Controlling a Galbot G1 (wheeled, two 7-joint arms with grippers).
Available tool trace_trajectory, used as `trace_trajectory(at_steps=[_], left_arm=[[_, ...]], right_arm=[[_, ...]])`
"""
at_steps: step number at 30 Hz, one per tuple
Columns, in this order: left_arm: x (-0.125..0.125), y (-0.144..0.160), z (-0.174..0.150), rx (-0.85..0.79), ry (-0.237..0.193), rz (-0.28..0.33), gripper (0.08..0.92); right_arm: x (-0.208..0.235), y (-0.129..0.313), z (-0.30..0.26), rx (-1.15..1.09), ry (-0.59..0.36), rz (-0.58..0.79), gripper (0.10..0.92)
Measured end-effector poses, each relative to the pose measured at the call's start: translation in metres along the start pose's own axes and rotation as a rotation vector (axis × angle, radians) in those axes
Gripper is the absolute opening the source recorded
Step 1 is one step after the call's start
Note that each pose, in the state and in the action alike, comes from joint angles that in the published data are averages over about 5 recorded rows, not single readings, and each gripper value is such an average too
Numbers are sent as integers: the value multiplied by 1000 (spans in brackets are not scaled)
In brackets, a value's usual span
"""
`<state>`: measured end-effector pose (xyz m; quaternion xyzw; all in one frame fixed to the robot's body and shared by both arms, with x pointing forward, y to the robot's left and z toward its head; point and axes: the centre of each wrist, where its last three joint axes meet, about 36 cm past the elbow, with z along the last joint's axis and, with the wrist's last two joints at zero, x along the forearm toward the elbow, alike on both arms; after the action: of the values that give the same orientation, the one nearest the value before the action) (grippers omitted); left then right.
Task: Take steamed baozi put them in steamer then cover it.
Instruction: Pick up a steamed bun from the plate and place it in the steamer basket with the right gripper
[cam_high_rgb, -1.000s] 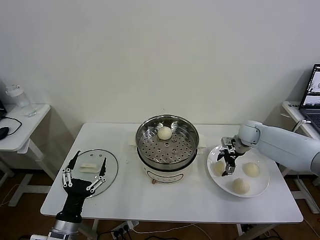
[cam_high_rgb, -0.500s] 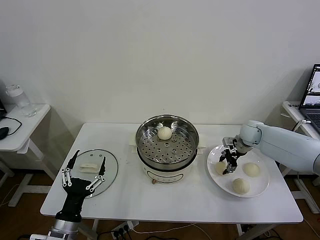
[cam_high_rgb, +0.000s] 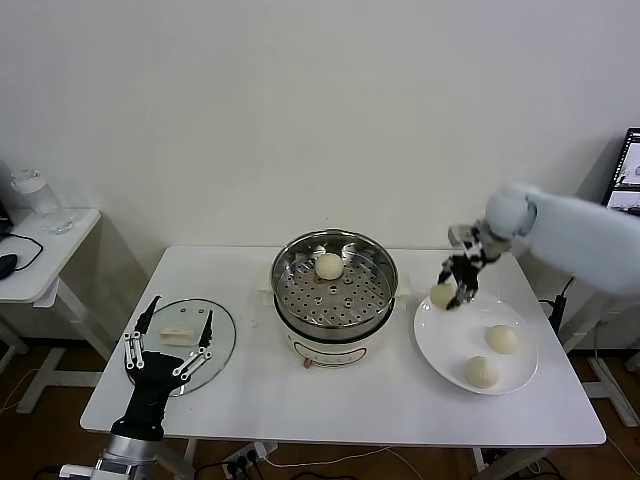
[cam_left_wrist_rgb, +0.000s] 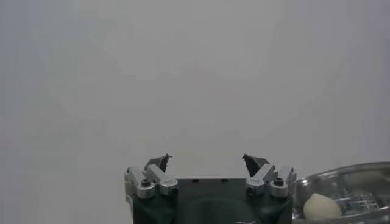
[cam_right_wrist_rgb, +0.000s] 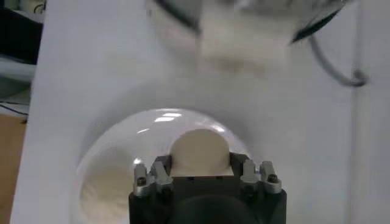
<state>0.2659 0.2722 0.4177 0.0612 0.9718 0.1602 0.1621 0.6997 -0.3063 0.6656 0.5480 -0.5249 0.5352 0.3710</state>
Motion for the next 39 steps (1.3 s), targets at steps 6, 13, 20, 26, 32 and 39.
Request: trace_trajectory(at_steps=[6, 13, 20, 26, 32, 39], left_arm=[[1, 0, -1, 0, -4, -2, 823], [-2, 1, -2, 2, -13, -6, 823], [-3, 0, -2, 7, -17, -9, 823], [-4, 0, -2, 8, -19, -8, 823], [-4, 1, -2, 9, -22, -12, 823], [-3, 3, -1, 4, -24, -15, 823]], right_arm=[[42, -22, -66, 86, -7, 8, 679], [41, -38, -140, 151, -10, -16, 679], [9, -46, -202, 195, 0, -37, 671], [-22, -50, -245, 229, 10, -51, 670], [-50, -50, -276, 256, 17, -63, 670], [-76, -51, -290, 263, 30, -76, 670]])
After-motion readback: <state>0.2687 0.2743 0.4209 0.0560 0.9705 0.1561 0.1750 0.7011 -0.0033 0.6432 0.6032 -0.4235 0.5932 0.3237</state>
